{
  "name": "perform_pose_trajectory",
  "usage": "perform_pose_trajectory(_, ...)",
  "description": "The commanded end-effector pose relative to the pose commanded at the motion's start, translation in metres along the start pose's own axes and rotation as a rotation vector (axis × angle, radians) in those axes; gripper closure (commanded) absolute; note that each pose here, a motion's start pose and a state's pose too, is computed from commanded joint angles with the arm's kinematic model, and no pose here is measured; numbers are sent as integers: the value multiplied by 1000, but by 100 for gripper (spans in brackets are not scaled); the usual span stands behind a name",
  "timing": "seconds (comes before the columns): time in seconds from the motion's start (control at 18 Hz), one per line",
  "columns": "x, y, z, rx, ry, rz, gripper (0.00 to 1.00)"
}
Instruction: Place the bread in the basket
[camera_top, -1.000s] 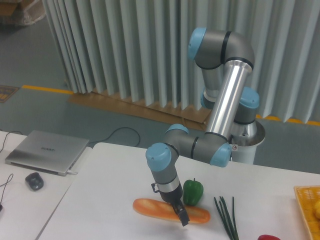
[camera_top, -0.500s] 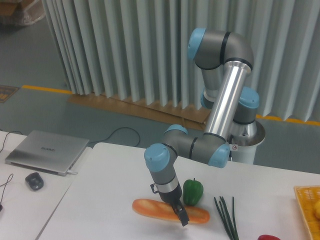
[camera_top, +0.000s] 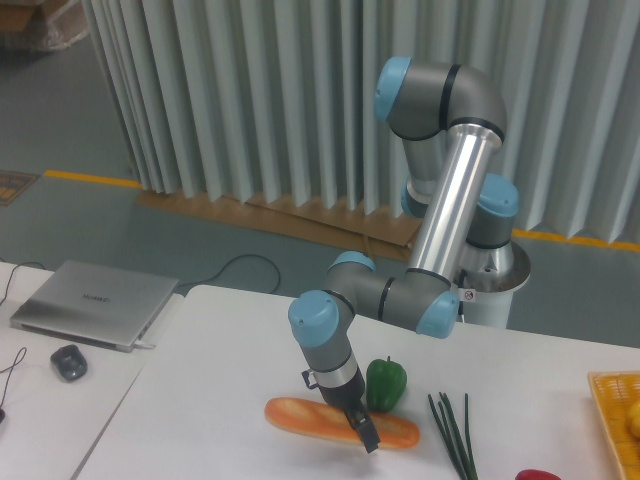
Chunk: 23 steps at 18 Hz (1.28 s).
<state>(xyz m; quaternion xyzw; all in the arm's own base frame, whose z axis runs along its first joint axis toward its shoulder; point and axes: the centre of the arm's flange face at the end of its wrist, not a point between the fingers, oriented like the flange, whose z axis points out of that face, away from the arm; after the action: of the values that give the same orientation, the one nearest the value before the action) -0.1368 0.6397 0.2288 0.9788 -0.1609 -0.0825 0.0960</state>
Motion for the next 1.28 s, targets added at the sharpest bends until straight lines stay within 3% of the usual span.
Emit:
perform_pose_trajectory(0.61, -1, 2, 0, -21, -11, 5, 0)
perform_pose_trajectory(1.0, 0, 19, -52, 23, 29, 6, 0)
perform_pose_trajectory(1.28, -6, 37, -101, 58, -2, -11, 0)
